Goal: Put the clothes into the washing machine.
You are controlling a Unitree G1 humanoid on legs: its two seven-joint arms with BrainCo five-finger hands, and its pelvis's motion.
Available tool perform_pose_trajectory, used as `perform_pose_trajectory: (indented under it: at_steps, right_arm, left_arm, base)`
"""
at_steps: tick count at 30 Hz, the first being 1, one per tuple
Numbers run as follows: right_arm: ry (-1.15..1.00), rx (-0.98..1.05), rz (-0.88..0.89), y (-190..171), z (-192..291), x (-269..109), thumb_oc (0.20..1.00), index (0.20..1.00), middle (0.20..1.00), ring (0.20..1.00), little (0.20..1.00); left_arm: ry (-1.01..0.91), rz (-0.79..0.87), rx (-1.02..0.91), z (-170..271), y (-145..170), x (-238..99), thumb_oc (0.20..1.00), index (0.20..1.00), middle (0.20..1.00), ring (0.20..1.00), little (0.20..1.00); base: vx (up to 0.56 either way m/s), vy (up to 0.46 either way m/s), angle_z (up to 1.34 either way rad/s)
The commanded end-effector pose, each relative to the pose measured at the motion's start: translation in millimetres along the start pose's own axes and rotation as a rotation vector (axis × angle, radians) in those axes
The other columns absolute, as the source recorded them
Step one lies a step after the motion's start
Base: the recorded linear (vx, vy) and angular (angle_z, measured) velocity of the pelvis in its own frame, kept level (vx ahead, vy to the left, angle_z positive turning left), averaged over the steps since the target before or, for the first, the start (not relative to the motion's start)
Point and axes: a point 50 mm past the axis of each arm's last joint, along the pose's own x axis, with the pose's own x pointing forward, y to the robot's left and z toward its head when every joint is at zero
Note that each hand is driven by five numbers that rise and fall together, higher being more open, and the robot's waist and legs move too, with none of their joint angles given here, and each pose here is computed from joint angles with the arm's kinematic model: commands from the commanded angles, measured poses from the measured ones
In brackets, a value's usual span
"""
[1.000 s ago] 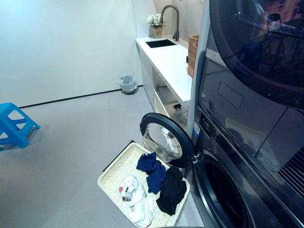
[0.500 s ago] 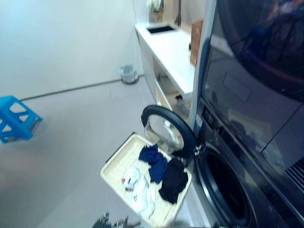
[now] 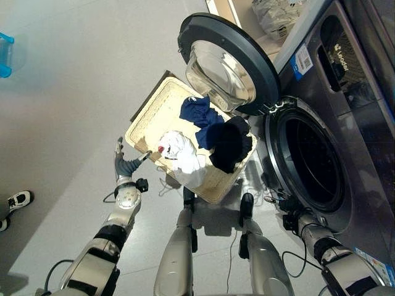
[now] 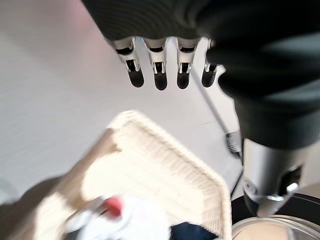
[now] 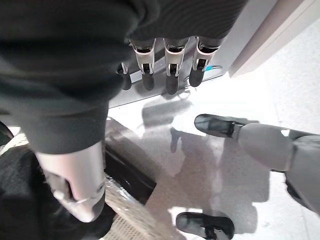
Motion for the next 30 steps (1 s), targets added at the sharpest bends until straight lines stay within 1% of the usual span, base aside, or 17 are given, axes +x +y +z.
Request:
perform_pose_trajectory:
  at_steps: [1, 3, 4, 6, 7, 12, 17, 22, 26, 28, 30]
  right_arm:
    - [-0.083, 0.013, -0.003, -3, 16, 0, 1.000, 1.000, 1.000, 1.000, 1.000]
    - [-0.123, 0.007, -0.002, -3, 26, 1, 1.000, 1.000, 1.000, 1.000, 1.000]
    - [-0.159, 0.001, -0.002, -4, 35, 1, 1.000, 1.000, 1.000, 1.000, 1.000]
    - [-0.182, -0.008, -0.001, -3, 42, 1, 1.000, 1.000, 1.000, 1.000, 1.000]
    - [-0.210, -0.016, 0.001, -2, 49, 0, 1.000, 1.000, 1.000, 1.000, 1.000]
    - [-0.280, -0.032, 0.008, -3, 70, -1, 1.000, 1.000, 1.000, 1.000, 1.000]
    - [-0.348, -0.031, 0.019, -2, 91, -3, 1.000, 1.000, 1.000, 1.000, 1.000]
    - [-0.405, -0.037, 0.027, -4, 114, -5, 1.000, 1.000, 1.000, 1.000, 1.000]
    - [-0.424, -0.050, 0.032, -4, 123, -5, 1.000, 1.000, 1.000, 1.000, 1.000]
    - [-0.443, -0.067, 0.039, -6, 132, -6, 1.000, 1.000, 1.000, 1.000, 1.000]
    - [-0.448, -0.070, 0.042, -7, 134, -6, 1.000, 1.000, 1.000, 1.000, 1.000]
  left_arm:
    - [-0.257, 0.067, 0.119, 32, 7, 17, 1.000, 1.000, 1.000, 1.000, 1.000]
    - [-0.370, 0.057, 0.189, 48, 6, 25, 1.000, 1.000, 1.000, 1.000, 1.000]
    - [-0.459, 0.039, 0.251, 61, 6, 31, 1.000, 1.000, 1.000, 1.000, 1.000]
    - [-0.518, 0.023, 0.297, 70, 5, 36, 1.000, 1.000, 1.000, 1.000, 1.000]
    - [-0.584, 0.002, 0.357, 81, 3, 41, 1.000, 1.000, 1.000, 1.000, 1.000]
    - [-0.707, -0.042, 0.510, 108, 4, 59, 1.000, 1.000, 1.000, 1.000, 1.000]
    - [-0.710, -0.083, 0.628, 122, 9, 76, 1.000, 1.000, 1.000, 1.000, 1.000]
    - [-0.664, -0.137, 0.727, 120, 10, 85, 1.000, 1.000, 1.000, 1.000, 1.000]
    - [-0.636, -0.176, 0.780, 117, 10, 89, 1.000, 1.000, 1.000, 1.000, 1.000]
    - [-0.591, -0.216, 0.833, 116, 10, 95, 1.000, 1.000, 1.000, 1.000, 1.000]
    - [-0.556, -0.232, 0.842, 114, 11, 97, 1.000, 1.000, 1.000, 1.000, 1.000]
  base:
    - [0.00, 0.002, -0.05]
    - [0.00, 0.008, -0.07]
    - [-0.01, 0.013, -0.10]
    - [-0.02, 0.012, -0.09]
    - [-0.02, 0.005, -0.05]
    - [-0.01, -0.014, 0.06]
    - [-0.02, -0.025, 0.09]
    - [-0.04, 0.004, 0.01]
    - [-0.01, 0.009, 0.00]
    - [-0.03, 0.044, -0.03]
    - [0.00, 0.000, 0.00]
